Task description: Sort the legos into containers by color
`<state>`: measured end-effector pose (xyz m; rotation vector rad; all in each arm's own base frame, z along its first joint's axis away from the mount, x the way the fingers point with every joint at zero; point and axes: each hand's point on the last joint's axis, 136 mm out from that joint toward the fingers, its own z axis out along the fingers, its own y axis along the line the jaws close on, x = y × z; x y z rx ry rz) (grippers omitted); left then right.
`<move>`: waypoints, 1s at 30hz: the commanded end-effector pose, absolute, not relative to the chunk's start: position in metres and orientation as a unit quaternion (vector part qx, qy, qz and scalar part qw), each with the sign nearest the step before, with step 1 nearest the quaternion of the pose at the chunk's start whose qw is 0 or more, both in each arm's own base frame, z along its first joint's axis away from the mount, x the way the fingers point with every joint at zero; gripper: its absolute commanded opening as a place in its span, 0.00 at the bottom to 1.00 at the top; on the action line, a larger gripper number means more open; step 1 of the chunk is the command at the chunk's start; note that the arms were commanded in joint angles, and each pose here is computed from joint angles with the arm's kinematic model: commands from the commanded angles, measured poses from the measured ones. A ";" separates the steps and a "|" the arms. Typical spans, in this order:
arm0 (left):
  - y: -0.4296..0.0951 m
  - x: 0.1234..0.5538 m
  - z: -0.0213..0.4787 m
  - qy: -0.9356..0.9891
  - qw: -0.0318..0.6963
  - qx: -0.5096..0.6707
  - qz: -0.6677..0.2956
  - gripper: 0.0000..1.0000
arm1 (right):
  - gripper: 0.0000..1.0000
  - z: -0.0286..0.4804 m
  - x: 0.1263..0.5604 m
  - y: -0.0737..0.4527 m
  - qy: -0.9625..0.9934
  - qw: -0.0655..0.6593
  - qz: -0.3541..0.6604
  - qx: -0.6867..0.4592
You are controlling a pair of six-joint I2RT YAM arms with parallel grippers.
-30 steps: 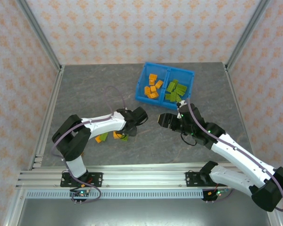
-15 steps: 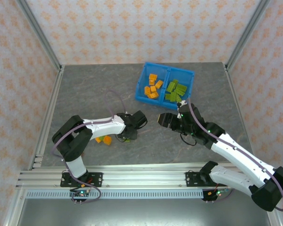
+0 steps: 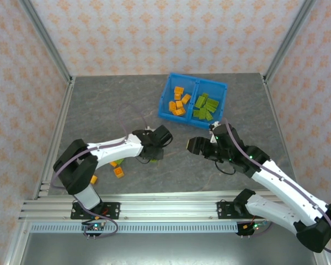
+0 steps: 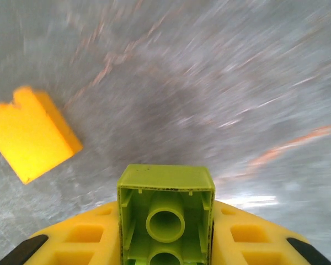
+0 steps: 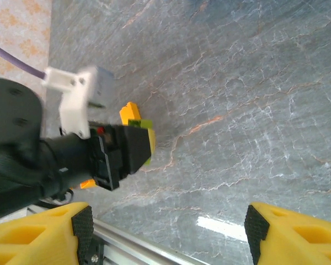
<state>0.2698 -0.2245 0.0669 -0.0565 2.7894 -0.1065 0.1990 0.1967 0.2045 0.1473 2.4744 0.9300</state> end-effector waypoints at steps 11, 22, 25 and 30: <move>-0.381 0.400 0.234 0.918 0.362 0.056 -0.151 0.22 | 0.78 0.257 0.205 0.106 0.832 0.431 0.291 0.195; -0.436 0.498 0.186 0.887 0.451 0.041 -0.094 0.25 | 0.79 0.259 0.194 0.101 0.832 0.422 0.301 0.199; -0.450 0.499 0.176 0.886 0.445 0.051 -0.119 0.37 | 0.79 0.256 0.194 0.104 0.832 0.418 0.307 0.199; -0.456 0.489 0.197 0.883 0.442 0.059 -0.145 0.58 | 0.79 0.260 0.195 0.104 0.830 0.421 0.309 0.196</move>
